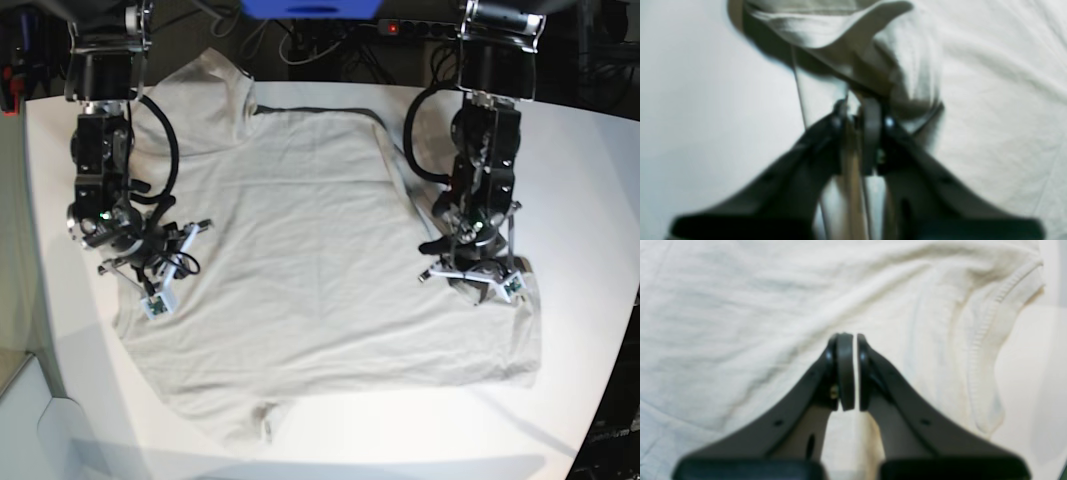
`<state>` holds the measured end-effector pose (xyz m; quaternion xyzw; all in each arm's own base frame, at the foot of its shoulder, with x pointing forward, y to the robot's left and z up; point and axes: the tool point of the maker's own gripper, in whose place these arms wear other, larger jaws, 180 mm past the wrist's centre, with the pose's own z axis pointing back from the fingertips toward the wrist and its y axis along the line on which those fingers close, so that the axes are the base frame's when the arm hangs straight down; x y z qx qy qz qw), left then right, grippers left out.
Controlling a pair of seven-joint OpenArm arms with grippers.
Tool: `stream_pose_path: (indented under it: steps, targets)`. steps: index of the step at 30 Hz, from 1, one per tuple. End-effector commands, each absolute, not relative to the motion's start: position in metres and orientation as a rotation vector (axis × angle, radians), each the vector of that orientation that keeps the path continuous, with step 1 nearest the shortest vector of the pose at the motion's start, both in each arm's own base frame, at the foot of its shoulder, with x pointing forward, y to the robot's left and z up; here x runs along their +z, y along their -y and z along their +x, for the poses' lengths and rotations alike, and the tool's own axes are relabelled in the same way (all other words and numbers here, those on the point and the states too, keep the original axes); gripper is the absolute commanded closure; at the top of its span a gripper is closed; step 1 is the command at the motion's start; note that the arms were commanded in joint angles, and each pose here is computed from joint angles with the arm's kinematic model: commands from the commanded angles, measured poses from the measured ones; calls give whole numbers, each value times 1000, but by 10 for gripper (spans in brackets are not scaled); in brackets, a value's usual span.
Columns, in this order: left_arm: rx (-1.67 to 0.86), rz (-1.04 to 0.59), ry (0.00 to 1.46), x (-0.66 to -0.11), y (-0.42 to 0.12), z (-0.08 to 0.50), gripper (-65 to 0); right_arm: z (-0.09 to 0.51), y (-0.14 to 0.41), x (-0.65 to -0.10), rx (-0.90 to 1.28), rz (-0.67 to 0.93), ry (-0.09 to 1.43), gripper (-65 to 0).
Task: Layout the t-shirt on the table in an organized manner, then fold the t-shirt properly
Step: 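Pull the sleeve fabric outward with the left gripper to unfold it, then drag the shirt's shoulder corner away from the hem with the left gripper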
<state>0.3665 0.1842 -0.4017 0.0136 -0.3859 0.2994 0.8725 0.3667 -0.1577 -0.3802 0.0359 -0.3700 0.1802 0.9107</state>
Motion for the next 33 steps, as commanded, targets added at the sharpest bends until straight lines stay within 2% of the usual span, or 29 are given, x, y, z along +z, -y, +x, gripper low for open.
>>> stream_pose_path:
  steps: [1, 3, 11, 20, 33]
  targets:
    - [645, 35, 867, -383, -191, 378, -34, 379, 161, -365, 369, 63, 816, -14]
    - [648, 30, 872, -381, -191, 378, 0, 378, 161, -365, 369, 62, 815, -14]
    - [641, 11, 922, -364, -188, 377, -4, 378, 161, -365, 369, 61, 813, -14]
    - [637, 9, 916, -367, -187, 363, -4, 377, 161, -366, 369, 61, 810, -13]
    - [673, 36, 937, -360, -210, 329, -3, 377, 160, -367, 368, 63, 809, -13]
